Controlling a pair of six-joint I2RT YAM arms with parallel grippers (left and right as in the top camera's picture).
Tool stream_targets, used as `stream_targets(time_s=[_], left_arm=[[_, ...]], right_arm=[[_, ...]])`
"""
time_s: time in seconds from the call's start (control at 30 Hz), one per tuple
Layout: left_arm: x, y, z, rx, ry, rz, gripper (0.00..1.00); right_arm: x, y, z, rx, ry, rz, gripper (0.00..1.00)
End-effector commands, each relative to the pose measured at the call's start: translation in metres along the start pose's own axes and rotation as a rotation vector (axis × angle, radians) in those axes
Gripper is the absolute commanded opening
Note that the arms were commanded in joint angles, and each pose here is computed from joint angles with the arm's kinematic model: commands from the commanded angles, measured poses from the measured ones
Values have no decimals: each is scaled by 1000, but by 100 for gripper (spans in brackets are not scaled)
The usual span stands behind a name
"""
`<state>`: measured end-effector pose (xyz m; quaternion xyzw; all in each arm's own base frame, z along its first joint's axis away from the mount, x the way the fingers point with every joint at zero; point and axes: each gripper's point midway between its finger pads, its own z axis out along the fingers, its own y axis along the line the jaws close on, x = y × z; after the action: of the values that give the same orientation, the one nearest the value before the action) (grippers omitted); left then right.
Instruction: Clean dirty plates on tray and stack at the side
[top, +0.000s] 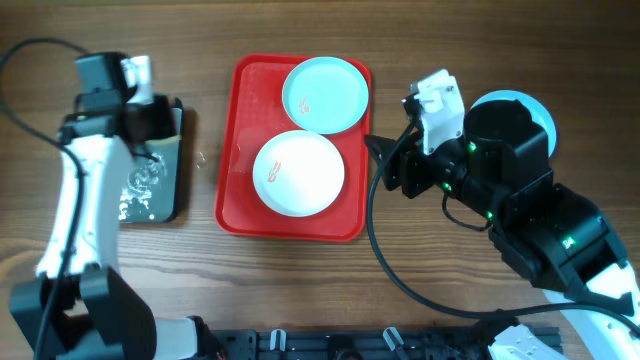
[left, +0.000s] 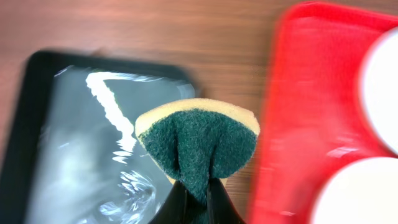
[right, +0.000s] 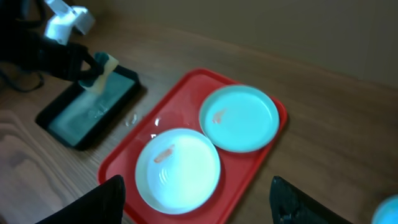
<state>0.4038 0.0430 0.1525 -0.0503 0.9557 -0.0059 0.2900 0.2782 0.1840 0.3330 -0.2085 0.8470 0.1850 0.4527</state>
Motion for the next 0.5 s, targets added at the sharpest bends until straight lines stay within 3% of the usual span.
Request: stream_targets(time_s=[0.0,0.23,0.47], left_arm=[[1,-51,-4,97,2,5,4],[13,-122,-5,220,17,111,4],[39,-146,25,239,126,100,4]], right_arm=[[3,-19,-1,110,14,61,75],[14,-33,6,150,65,132,75],[47,-52,36,170,227,243,73]])
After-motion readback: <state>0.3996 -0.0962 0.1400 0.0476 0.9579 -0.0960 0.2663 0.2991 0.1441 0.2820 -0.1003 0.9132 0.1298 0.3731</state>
